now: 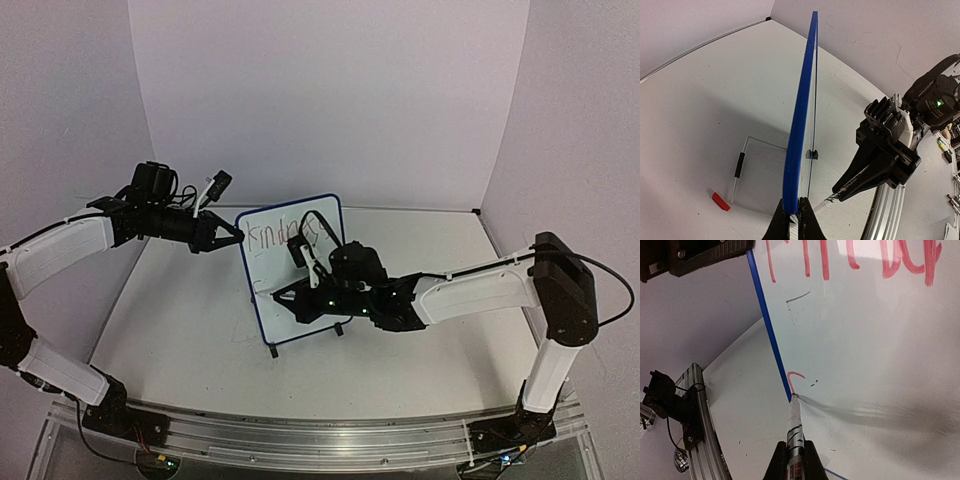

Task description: Write a sentence on the whiteboard

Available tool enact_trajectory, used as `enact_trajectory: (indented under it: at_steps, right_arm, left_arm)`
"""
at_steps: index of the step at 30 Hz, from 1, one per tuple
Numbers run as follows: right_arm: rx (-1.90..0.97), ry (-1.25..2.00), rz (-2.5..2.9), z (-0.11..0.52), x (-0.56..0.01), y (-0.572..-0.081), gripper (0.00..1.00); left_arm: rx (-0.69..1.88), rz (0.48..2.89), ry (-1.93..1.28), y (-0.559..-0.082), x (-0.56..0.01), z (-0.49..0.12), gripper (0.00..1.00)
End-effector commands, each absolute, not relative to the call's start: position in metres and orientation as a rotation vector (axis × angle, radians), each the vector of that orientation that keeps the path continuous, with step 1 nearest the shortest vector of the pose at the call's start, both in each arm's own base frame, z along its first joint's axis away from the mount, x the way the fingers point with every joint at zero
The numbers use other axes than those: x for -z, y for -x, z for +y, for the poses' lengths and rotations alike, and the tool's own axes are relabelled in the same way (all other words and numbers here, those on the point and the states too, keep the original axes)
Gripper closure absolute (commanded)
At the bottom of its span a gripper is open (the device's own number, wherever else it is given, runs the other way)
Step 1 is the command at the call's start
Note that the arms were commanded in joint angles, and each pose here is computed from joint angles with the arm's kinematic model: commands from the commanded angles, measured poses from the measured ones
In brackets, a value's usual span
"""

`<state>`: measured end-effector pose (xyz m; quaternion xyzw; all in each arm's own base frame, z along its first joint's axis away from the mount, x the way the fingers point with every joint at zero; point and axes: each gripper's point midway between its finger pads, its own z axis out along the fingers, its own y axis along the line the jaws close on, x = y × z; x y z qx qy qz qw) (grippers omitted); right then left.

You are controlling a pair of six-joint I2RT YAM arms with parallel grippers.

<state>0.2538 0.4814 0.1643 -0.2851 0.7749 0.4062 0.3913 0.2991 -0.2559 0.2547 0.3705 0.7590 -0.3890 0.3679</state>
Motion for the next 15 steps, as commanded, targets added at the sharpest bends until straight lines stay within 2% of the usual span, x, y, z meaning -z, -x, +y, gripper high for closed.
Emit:
enact_trajectory:
  at_steps: [1,15]
  right_arm:
    - [-1.003,0.716,1.972,0.478,-0.165,-0.256,1.0]
    - [-0.946,0.648,1.942,0.462,-0.179,-0.263,1.0]
  left_arm:
    - [0.96,2.058,-1.0,-0.292,-0.223,-0.259,1.0]
    - [0.959,2.06,-1.0,-0.292,-0.223,-0.259,1.0]
